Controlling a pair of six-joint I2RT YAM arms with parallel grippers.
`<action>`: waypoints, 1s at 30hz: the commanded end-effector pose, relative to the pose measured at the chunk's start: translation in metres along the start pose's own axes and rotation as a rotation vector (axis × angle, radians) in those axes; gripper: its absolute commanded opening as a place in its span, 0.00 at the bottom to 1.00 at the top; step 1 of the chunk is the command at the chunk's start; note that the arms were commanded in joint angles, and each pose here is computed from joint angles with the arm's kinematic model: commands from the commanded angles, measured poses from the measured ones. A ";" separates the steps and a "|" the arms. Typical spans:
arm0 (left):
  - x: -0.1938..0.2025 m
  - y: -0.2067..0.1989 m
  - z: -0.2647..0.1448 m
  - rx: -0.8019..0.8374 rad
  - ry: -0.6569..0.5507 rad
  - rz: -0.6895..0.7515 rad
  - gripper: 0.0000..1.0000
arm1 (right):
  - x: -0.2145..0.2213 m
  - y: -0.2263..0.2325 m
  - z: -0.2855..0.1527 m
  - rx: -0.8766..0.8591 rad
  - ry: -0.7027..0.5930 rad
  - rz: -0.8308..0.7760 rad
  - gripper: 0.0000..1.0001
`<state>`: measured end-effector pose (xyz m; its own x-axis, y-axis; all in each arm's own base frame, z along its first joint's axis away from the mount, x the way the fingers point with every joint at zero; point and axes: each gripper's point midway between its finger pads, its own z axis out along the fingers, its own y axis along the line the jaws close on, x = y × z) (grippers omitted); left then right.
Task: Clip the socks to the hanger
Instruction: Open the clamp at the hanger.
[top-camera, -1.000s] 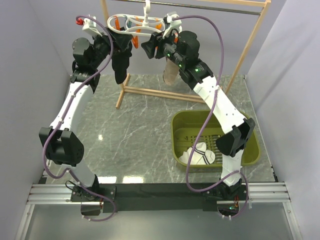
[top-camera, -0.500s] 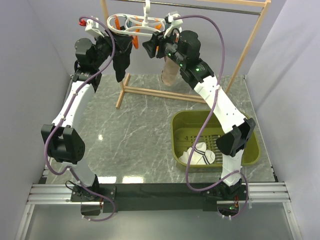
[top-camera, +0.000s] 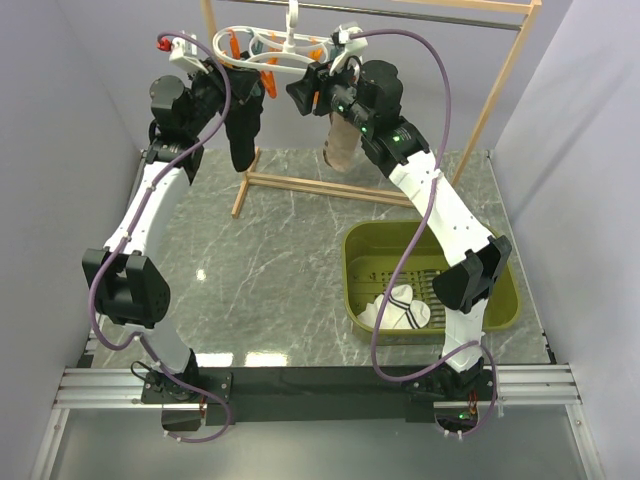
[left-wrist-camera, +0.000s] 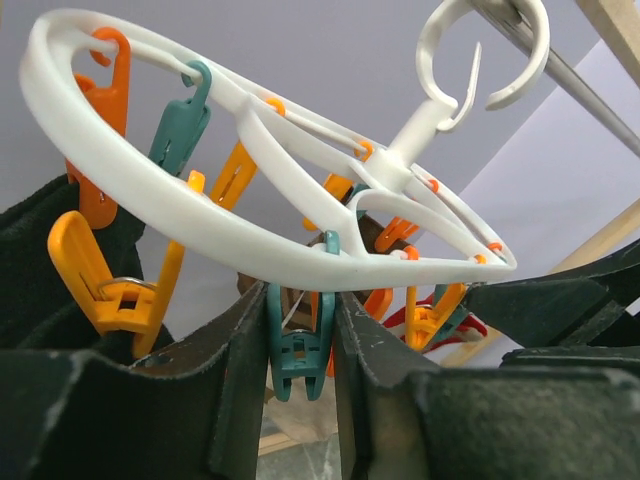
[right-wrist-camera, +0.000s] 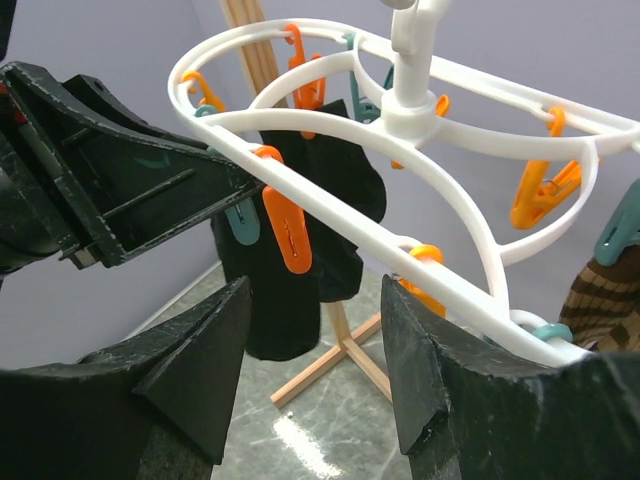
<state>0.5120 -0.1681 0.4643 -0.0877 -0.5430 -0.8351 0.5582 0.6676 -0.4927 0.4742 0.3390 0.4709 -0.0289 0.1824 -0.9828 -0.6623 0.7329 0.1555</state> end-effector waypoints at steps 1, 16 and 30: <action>-0.030 -0.019 0.002 0.025 -0.084 0.067 0.26 | -0.041 0.010 -0.012 -0.038 -0.091 0.003 0.61; -0.031 -0.032 -0.001 -0.020 -0.102 0.087 0.22 | -0.064 0.046 -0.122 -0.061 0.056 0.128 0.69; -0.032 -0.047 -0.012 0.017 -0.088 0.062 0.22 | 0.105 -0.040 -0.303 0.655 0.371 0.408 0.75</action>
<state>0.5052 -0.1758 0.4726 -0.0408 -0.5299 -0.8471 0.5195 0.7129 -0.4710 0.2728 0.1602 0.3940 -0.4011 0.3080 -0.8627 -0.2440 0.8718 0.4248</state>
